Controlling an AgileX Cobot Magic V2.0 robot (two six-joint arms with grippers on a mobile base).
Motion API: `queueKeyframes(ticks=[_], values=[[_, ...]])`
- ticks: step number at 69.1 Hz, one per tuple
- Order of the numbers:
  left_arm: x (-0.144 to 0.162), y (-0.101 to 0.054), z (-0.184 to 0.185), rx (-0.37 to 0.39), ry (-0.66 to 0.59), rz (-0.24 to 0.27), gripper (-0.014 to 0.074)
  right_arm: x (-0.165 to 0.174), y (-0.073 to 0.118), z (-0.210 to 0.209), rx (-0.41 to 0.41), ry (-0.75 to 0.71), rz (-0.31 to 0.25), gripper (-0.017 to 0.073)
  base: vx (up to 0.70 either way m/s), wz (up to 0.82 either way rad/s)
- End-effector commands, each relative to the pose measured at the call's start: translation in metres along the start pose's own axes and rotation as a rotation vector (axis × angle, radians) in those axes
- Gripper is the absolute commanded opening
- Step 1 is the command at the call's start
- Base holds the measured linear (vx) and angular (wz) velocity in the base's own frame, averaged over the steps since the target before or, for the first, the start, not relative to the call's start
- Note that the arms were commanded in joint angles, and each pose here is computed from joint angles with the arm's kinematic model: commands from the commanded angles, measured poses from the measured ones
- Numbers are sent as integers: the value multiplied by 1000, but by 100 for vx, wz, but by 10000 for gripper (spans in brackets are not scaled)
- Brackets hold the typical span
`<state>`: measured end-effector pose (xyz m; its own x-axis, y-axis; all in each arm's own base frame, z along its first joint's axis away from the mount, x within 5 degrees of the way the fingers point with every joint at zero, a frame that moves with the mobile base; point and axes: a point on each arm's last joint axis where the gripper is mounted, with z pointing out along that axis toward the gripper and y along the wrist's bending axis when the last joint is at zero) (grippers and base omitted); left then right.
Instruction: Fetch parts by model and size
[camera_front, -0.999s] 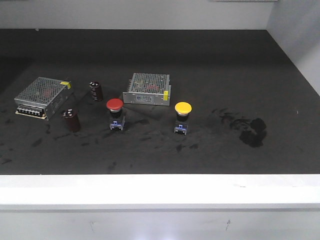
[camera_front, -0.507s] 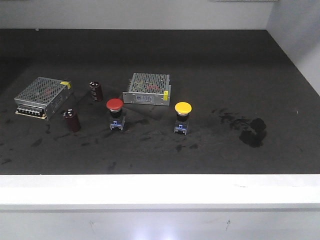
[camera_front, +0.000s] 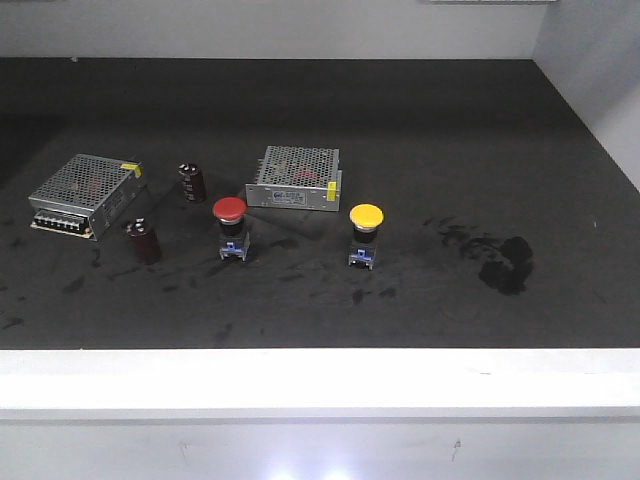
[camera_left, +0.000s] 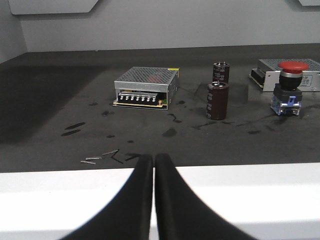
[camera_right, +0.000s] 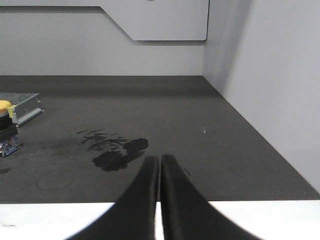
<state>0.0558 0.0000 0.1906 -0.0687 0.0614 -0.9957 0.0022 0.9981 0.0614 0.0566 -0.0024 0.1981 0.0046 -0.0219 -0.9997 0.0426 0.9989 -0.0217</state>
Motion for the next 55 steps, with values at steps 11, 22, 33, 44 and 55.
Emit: queueKeyframes(ticks=[11,22,33,44,55], values=[[-11,1,-1,-4,-88,-20,-6,-5,0,-1,8,-81,-9,-5,0,0],[-13,1,-1,-6,-113,-24,-6,-5,0,-1,8,-87,-9,-5,0,0],[-21,2,-2,-13,-194,-24,-6,-6,0,-1,9,-92,-9,-5,0,0],[-34,3,-6,-25,-339,-26,-6,-14,-1,-2,11,-180,-9,-5,0,0],[-57,4,-14,-17,-463,-95,-6,-39,-1,-8,14,-335,-5,-5,0,0]])
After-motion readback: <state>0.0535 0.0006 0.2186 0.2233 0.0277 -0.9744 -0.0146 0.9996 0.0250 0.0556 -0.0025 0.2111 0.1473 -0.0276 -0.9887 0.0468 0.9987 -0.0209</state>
